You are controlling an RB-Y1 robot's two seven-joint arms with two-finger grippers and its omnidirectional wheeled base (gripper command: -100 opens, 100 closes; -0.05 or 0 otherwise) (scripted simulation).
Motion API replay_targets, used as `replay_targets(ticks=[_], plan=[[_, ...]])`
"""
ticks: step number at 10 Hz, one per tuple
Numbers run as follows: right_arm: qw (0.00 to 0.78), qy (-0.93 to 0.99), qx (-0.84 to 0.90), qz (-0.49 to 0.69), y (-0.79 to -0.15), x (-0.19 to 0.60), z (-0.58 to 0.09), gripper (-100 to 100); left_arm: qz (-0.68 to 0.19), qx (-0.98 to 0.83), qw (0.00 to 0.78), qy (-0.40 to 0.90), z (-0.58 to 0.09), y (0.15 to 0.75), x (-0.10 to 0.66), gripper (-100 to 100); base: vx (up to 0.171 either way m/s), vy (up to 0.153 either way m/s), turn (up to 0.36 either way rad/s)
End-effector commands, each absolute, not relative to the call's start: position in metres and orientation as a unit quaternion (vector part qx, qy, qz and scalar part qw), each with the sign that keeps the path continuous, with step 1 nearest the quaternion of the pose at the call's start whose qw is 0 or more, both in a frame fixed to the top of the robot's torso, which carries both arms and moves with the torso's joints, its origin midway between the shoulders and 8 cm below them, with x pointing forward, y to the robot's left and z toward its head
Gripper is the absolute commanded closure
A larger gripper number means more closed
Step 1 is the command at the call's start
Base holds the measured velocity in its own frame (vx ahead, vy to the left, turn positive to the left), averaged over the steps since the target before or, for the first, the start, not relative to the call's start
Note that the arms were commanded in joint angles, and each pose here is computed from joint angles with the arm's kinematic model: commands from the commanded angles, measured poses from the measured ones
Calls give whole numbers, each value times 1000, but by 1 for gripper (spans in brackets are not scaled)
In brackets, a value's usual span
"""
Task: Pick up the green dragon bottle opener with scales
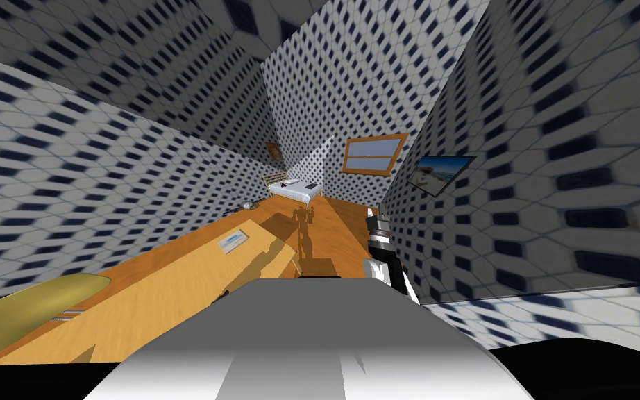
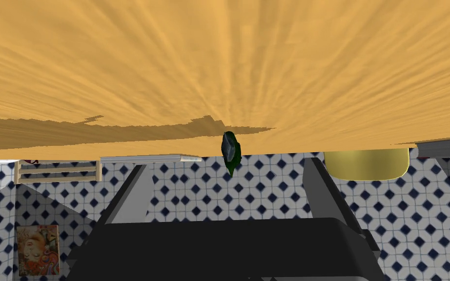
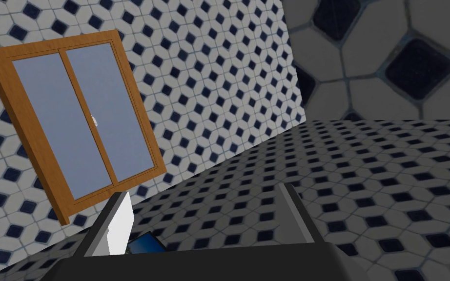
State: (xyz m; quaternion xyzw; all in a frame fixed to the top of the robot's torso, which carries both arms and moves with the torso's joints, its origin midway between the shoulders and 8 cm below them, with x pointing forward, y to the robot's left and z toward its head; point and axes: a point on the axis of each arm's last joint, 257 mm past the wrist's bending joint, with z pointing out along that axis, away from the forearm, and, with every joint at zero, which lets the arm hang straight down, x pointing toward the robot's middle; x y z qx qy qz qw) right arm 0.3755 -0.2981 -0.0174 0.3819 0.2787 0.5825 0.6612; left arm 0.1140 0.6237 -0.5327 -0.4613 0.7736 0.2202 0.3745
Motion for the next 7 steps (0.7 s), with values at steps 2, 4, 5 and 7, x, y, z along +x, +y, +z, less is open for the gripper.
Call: replay_targets(ticks=[2, 4, 5, 7], plan=[[661, 279, 382, 582, -298, 375, -17, 0, 219, -455, 376, 777, -536, 610, 123, -100, 6, 90, 47], [661, 279, 382, 583, -298, 375, -17, 0, 217, -450, 376, 781, -539, 595, 133, -100, -1, 59, 48], [661, 279, 382, 583, -298, 375, -17, 0, 217, -451, 377, 779, -538, 600, 130, -100, 0, 38, 7], [661, 279, 382, 583, -298, 375, -17, 0, 217, -451, 376, 780, -538, 600, 131, 100, 0, 3, -2]])
